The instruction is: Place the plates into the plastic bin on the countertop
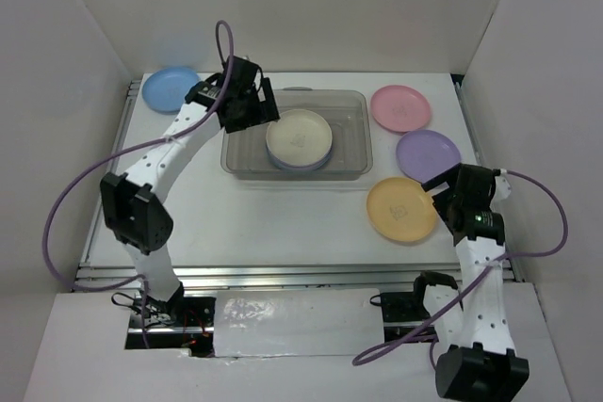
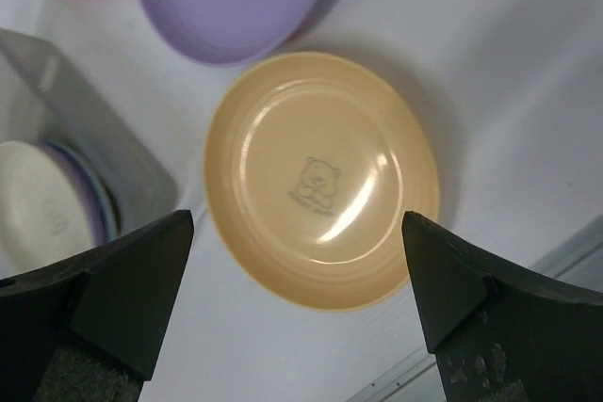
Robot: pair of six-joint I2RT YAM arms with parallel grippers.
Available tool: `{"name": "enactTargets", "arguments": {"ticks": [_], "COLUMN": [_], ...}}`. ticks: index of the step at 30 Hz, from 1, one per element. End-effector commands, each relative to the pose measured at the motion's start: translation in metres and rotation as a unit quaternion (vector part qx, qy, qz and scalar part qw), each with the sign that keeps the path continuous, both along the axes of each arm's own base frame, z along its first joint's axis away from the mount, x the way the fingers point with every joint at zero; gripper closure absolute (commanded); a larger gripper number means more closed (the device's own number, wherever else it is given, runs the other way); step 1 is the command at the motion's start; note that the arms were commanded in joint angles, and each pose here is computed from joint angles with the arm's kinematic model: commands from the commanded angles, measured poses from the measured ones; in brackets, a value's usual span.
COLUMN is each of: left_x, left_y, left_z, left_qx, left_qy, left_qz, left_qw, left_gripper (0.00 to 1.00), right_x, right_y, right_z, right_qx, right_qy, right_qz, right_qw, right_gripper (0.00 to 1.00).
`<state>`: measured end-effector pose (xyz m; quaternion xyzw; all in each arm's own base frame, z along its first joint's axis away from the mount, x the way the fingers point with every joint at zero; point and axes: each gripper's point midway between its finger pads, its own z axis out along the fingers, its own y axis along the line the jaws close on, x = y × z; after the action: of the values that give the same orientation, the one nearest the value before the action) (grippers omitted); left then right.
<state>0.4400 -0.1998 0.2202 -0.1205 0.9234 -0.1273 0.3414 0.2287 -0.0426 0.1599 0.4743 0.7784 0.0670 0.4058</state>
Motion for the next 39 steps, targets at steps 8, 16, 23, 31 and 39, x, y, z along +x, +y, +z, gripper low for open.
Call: {"name": "enactTargets", "arguments": {"ticks": [8, 16, 23, 31, 39], "left_x": [-0.103, -0.120, -0.119, -0.116, -0.113], "left_y": [0.083, 0.108, 0.104, 0.111, 0.114], "left_z": [-0.006, -0.006, -0.014, -0.005, -0.008], "left_qx": [0.072, 0.102, 0.047, 0.030, 0.023], "left_qy": [0.018, 0.028, 0.019, 0.004, 0.010], "left_qz": [0.014, 0.004, -0.011, -0.006, 0.000], "left_qw": [0.997, 0.994, 0.999, 1.000, 1.000], "left_gripper": [0.01, 0.01, 0.01, 0.01, 0.01], "right_x": [-0.023, -0.026, -0.021, -0.025, -0.026], "right_y": [-0.006, -0.003, 0.006, 0.008, 0.010], "right_z": [-0.073, -0.115, -0.136, -0.151, -0.138], "right_qx": [0.046, 0.072, 0.104, 0.110, 0.111], "right_qy": [0.118, 0.190, 0.204, 0.211, 0.183], "right_qz": [-0.072, -0.084, -0.079, -0.085, -0.080], "right_qw": [0.989, 0.975, 0.970, 0.968, 0.973], "right_gripper": [0.00, 0.00, 0.04, 0.39, 1.00]}}
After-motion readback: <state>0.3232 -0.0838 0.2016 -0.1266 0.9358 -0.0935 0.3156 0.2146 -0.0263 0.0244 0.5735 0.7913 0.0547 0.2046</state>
